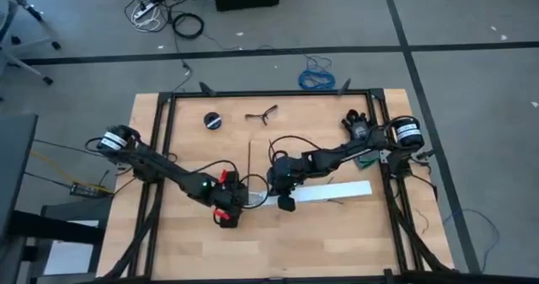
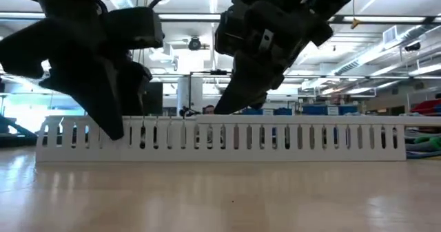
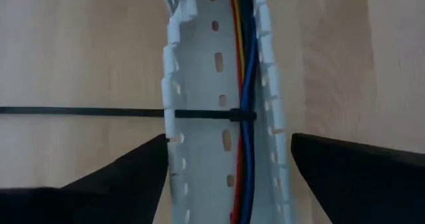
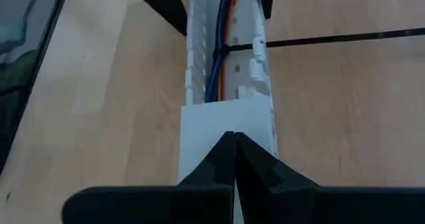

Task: Ziptie cables
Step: Close the white cable duct

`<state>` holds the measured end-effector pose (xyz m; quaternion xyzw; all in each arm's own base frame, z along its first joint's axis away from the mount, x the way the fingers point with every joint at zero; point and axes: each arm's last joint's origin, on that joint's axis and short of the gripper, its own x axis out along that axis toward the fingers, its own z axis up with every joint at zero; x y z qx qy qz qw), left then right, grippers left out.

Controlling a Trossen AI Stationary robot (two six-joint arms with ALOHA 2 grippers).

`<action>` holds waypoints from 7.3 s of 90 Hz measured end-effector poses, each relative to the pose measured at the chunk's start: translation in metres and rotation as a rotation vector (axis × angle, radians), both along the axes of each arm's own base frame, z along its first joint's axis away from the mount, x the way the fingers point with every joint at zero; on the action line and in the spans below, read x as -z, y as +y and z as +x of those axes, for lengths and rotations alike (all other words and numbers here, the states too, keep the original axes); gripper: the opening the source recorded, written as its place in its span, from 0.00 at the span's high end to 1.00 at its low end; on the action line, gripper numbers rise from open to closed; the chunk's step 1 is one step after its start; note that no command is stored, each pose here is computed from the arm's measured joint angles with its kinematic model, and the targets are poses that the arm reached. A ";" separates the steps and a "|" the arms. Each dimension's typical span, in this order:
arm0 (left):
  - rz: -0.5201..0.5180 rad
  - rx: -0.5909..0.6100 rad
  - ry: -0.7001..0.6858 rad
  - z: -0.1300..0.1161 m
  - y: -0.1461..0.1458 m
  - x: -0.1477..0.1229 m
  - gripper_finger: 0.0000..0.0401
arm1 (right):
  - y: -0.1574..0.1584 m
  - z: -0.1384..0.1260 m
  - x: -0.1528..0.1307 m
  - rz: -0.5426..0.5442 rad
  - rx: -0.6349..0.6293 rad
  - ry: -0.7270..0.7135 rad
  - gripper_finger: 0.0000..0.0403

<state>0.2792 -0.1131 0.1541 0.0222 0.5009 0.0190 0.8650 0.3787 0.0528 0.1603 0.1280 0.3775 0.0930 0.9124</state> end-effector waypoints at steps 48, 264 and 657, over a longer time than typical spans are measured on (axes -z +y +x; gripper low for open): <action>-0.023 -0.021 -0.025 0.010 0.002 0.009 0.39 | 0.004 -0.005 -0.010 -0.007 -0.023 -0.077 1.00; -0.096 -0.158 0.000 0.006 0.001 0.010 0.40 | -0.008 0.007 0.009 -0.045 -0.038 0.018 1.00; -0.032 -0.172 -0.063 0.010 0.004 0.008 0.36 | -0.009 0.022 -0.002 0.001 -0.141 -0.200 1.00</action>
